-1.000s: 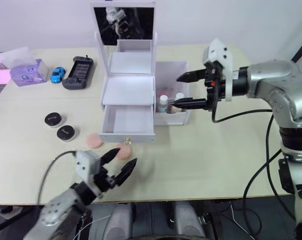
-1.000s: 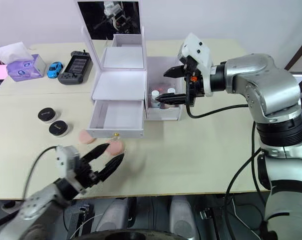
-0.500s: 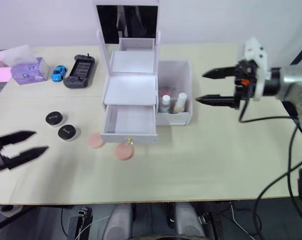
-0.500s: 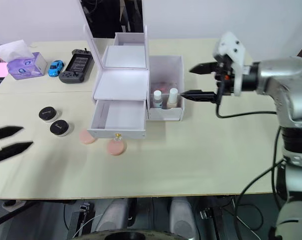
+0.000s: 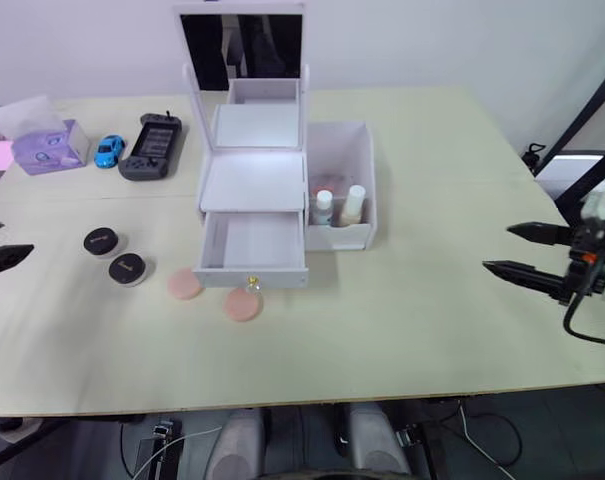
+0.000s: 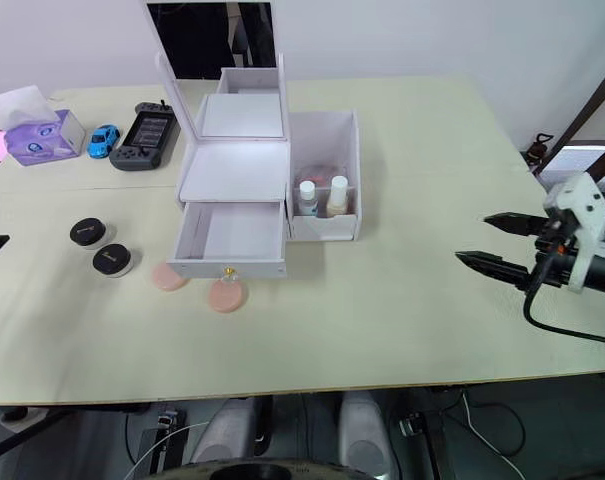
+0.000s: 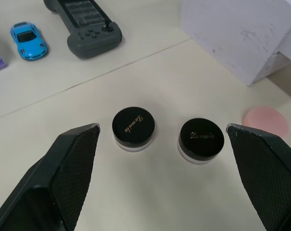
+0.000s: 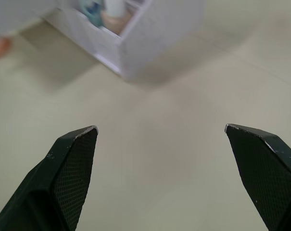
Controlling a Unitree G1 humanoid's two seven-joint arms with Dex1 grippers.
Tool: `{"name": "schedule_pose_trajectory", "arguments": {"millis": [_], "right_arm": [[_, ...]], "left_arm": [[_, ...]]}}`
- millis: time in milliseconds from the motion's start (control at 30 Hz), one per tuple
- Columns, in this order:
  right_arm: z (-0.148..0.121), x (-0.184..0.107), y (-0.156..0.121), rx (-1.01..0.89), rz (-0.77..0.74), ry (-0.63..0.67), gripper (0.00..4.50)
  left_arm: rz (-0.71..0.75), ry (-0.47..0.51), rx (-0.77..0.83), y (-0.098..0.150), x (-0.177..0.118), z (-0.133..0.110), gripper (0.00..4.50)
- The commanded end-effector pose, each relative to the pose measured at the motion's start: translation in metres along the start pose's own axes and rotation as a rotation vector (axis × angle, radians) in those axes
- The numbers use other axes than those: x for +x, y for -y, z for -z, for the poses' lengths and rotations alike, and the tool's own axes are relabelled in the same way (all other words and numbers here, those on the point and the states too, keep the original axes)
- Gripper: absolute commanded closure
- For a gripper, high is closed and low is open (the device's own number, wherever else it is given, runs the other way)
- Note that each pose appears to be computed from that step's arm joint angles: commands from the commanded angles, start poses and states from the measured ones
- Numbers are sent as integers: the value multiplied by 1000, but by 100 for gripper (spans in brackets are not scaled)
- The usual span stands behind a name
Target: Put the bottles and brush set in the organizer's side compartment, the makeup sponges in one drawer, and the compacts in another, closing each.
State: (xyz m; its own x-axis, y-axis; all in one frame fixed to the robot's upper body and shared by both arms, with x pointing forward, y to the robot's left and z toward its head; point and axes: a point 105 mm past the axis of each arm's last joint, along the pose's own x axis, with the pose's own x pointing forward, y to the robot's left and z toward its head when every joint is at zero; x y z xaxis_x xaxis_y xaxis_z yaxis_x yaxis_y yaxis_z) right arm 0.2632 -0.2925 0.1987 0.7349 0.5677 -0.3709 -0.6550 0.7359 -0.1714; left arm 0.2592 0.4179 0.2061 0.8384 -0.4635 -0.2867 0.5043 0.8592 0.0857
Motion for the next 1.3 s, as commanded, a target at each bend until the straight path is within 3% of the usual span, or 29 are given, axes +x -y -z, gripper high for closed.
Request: {"name": "schedule_pose_trajectory", "arguments": {"millis": [33, 200, 300, 400, 533, 667, 833, 1033, 1300], "right_arm": [[-24, 6, -3, -42, 7, 51, 0], [-46, 30, -23, -83, -102, 57, 0], [-73, 46, -45, -125, -218, 102, 0], [-108, 61, -75, -142, -373, 213, 0], [-146, 74, -106, -172, -506, 317, 0], [-153, 83, -126, -163, -615, 268, 0], [-148, 96, -132, -234, -555, 162, 0], [-148, 87, -140, -219, -611, 50, 0], [-148, 84, -132, -254, -534, 6, 0]], "left_arm": [[50, 19, 13, 4, 3, -10, 6], [244, 40, -21, 39, 14, -22, 6], [342, 55, -3, 75, 22, -25, 6], [418, -1, 19, 119, 25, -15, 6], [422, -16, 61, 160, 30, -5, 6], [395, -30, 77, 192, 39, 14, 6], [294, -62, 48, 215, 59, 41, 6], [167, -80, -5, 231, 85, 65, 6], [65, -58, -33, 242, 128, 68, 6]]}}
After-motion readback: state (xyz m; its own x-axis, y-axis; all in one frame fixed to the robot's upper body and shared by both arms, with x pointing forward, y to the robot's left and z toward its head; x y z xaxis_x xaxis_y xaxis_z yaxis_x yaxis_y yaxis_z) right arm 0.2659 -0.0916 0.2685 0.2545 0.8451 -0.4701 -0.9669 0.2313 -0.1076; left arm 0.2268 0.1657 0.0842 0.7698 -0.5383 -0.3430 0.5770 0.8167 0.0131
